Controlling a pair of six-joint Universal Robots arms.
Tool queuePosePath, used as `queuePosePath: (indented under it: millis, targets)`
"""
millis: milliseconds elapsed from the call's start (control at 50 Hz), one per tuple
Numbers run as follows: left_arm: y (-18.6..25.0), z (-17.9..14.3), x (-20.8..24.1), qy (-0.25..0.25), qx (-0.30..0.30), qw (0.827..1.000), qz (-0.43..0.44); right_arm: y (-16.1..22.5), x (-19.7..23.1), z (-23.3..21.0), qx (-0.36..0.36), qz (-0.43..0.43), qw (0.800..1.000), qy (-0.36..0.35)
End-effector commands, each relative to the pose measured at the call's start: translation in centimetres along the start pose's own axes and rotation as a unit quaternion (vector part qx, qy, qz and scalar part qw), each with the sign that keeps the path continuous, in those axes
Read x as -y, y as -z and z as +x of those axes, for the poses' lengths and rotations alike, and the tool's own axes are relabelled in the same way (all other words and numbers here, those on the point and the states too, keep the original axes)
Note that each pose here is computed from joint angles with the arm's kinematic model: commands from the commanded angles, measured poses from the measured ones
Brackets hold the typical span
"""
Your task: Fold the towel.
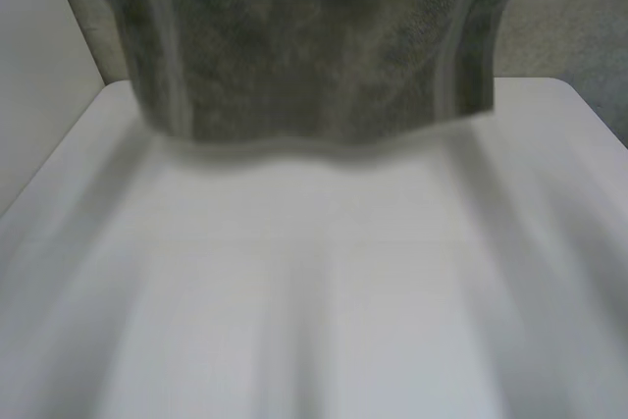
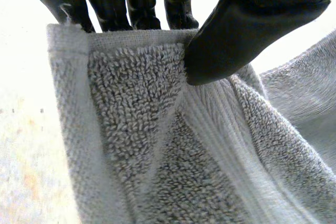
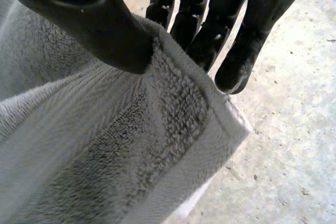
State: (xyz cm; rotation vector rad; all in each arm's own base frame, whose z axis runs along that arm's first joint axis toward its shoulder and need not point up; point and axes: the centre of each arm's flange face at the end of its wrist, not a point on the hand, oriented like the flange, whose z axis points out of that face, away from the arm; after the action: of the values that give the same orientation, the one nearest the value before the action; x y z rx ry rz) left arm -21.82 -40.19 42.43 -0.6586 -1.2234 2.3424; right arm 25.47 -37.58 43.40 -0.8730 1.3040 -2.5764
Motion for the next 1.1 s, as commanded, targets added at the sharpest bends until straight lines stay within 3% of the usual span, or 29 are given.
queuePosePath:
  millis: [20, 140, 260, 400, 480, 600, 720, 820, 920, 1100]
  targets:
    - [1.5, 0.0, -4.2, 0.064, 0.002, 0.997, -0.037, 1.5, -3.0, -1.7, 0.034, -0.047, 0.998, -0.021]
    - [6.9, 0.4, -11.9, 0.088, -0.012, 0.985, -0.146, 5.1, -8.3, -4.7, 0.115, -0.126, 0.985, -0.020]
    - [12.9, 2.0, -17.1, 0.064, -0.033, 0.972, -0.224, 10.9, -14.0, -8.1, 0.185, -0.219, 0.958, -0.009]
    - [17.0, 3.9, -18.0, 0.050, -0.061, 0.959, -0.273, 15.9, -16.5, -8.1, 0.202, -0.297, 0.933, 0.001]
    - [18.2, 3.6, -14.2, 0.037, -0.064, 0.961, -0.268, 17.7, -12.8, -6.8, 0.194, -0.307, 0.932, -0.009]
    - [18.7, 2.4, -8.0, 0.004, -0.072, 0.970, -0.230, 18.1, -6.5, -2.4, 0.148, -0.263, 0.953, 0.001]
    - [18.8, 1.6, -6.5, 0.015, -0.073, 0.973, -0.219, 17.7, -5.6, -0.7, 0.134, -0.253, 0.958, -0.020]
    - [19.2, 1.4, -9.4, 0.056, -0.069, 0.968, -0.236, 17.8, -9.4, -1.5, 0.154, -0.289, 0.943, -0.059]
    - [18.6, 1.4, -12.7, 0.083, -0.083, 0.962, -0.248, 16.9, -12.1, -2.7, 0.173, -0.306, 0.935, -0.053]
    - [16.8, -0.7, -17.4, 0.091, -0.058, 0.959, -0.264, 14.1, -16.5, -5.4, 0.195, -0.319, 0.927, -0.031]
